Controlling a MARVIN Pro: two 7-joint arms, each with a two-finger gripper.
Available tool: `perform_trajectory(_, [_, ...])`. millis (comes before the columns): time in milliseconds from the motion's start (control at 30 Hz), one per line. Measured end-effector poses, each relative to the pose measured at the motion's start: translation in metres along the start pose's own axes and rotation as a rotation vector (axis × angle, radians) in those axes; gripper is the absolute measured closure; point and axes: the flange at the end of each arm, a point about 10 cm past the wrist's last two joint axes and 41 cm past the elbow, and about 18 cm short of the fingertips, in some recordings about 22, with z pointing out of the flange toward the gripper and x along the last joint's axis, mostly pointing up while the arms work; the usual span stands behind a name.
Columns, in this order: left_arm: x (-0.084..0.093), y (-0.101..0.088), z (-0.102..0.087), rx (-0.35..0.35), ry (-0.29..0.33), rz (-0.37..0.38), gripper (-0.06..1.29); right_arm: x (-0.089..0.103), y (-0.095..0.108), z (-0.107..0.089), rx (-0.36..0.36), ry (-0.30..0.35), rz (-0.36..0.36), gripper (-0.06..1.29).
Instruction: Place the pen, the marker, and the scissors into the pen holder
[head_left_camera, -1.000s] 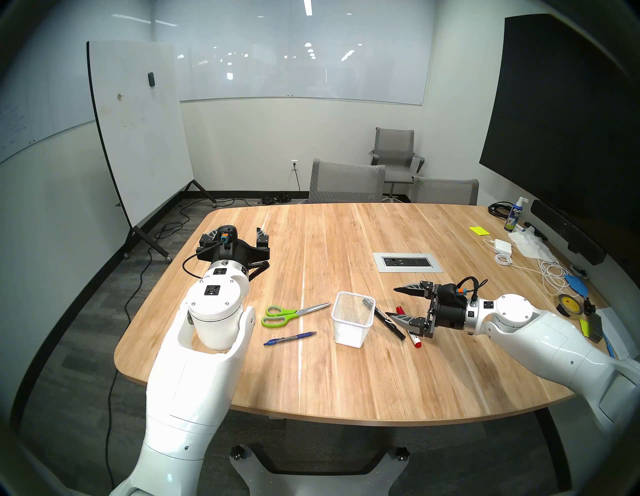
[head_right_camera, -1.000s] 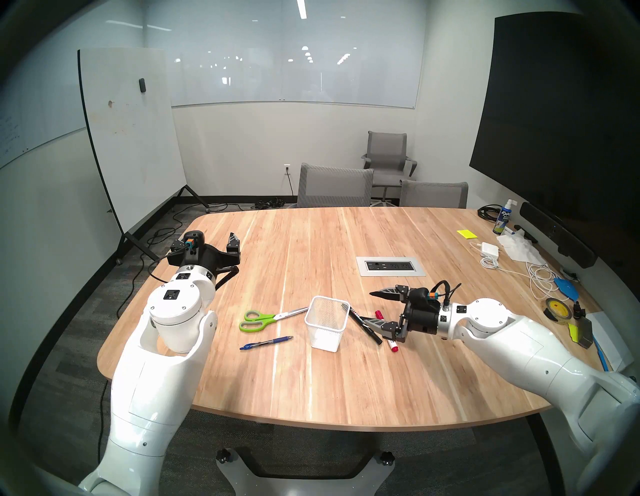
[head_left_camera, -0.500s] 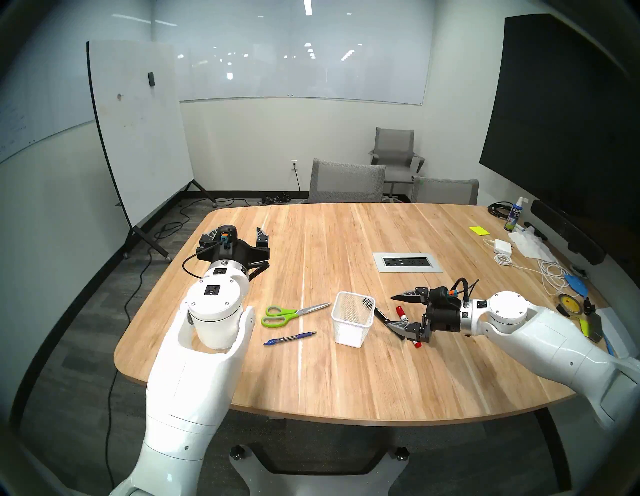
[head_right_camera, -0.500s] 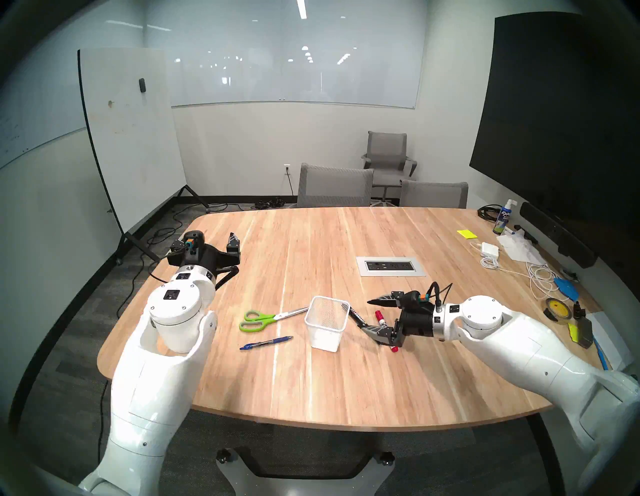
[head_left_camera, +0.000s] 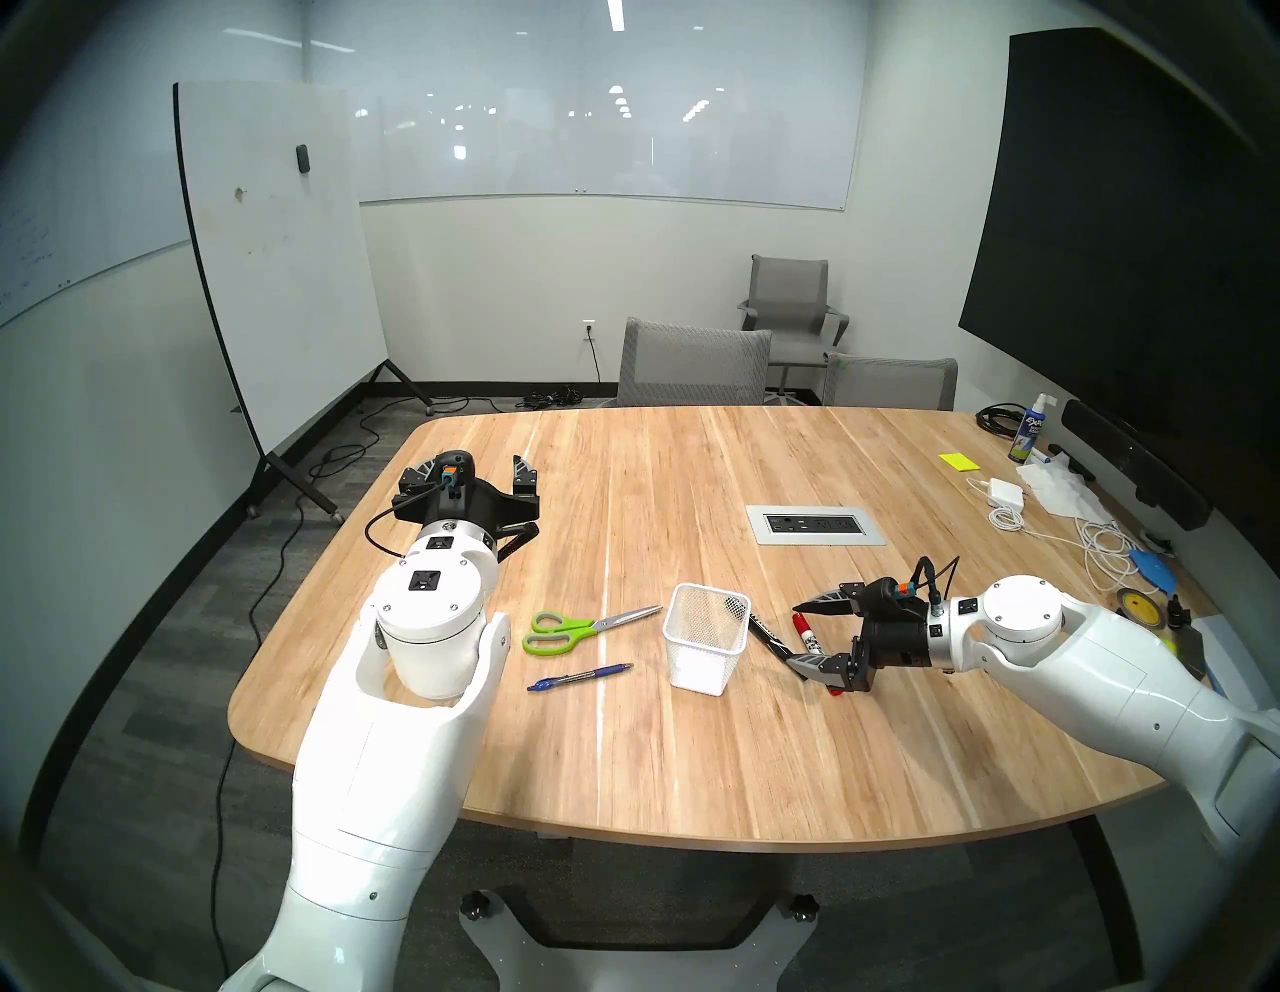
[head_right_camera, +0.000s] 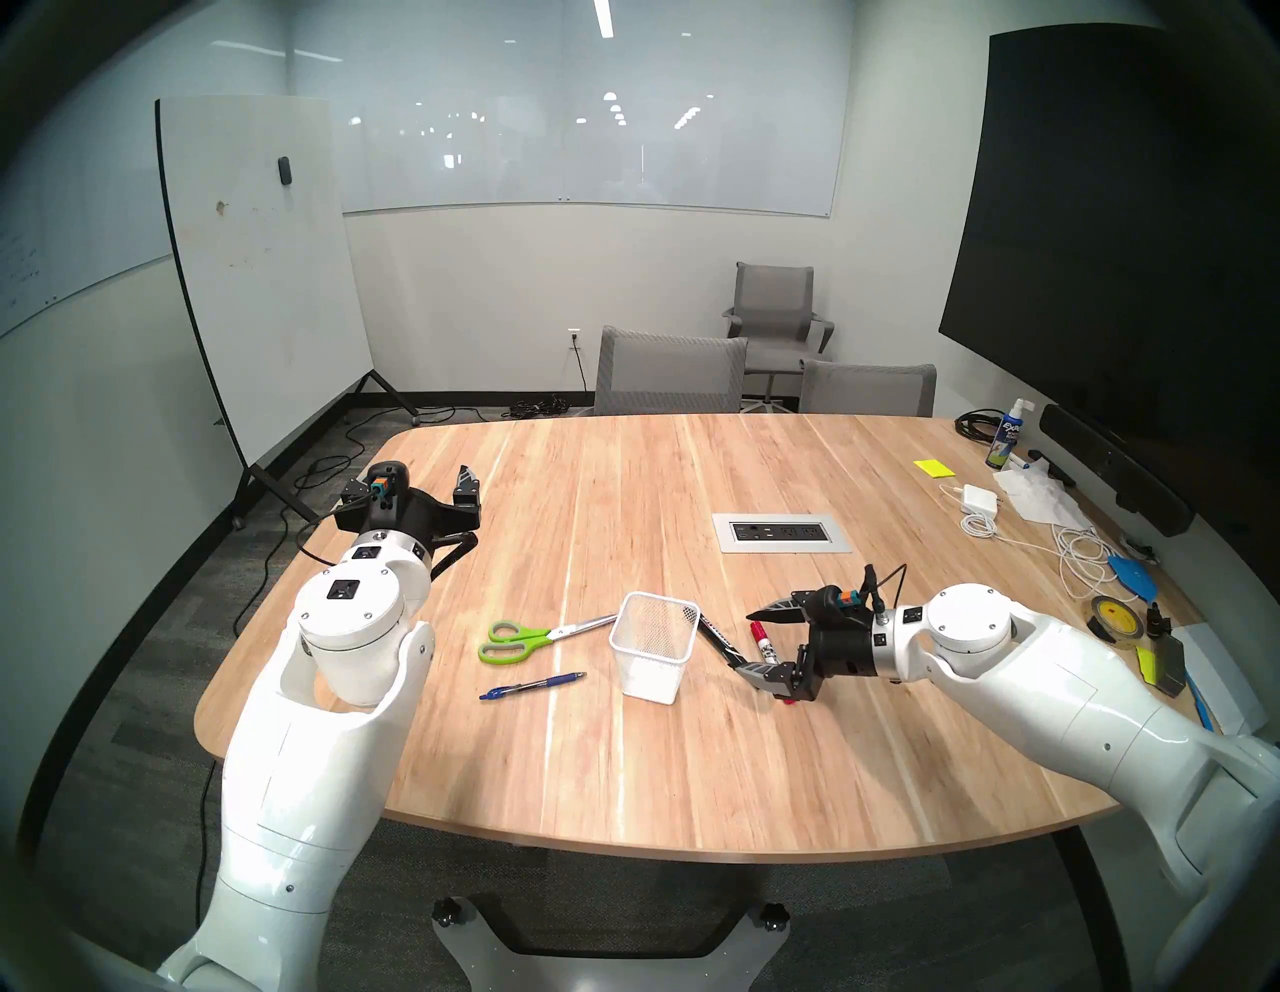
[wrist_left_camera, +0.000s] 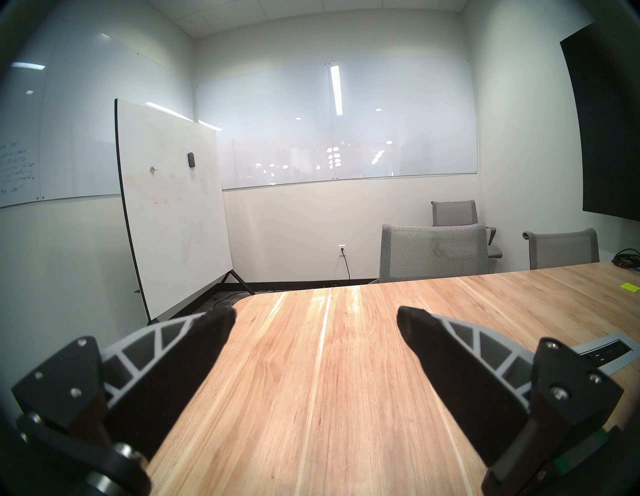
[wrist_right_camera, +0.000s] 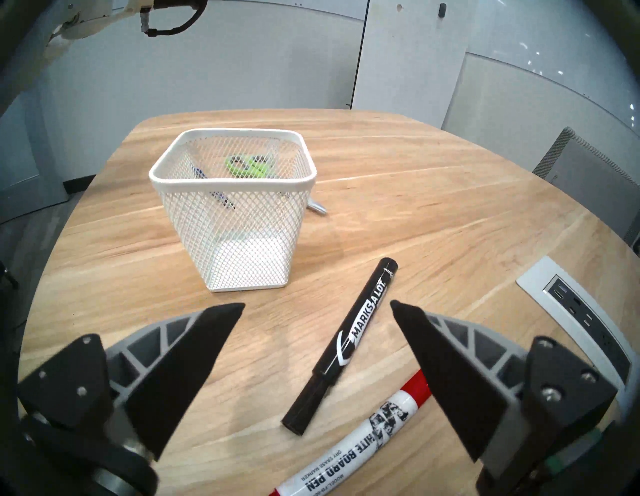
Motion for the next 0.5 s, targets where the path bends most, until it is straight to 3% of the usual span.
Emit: perform_trajectory(500, [0.000, 0.000, 0.000, 0.000, 0.000, 0.000, -0.04, -0.012, -0.003, 0.019, 0.011, -0.029, 0.058, 0.01])
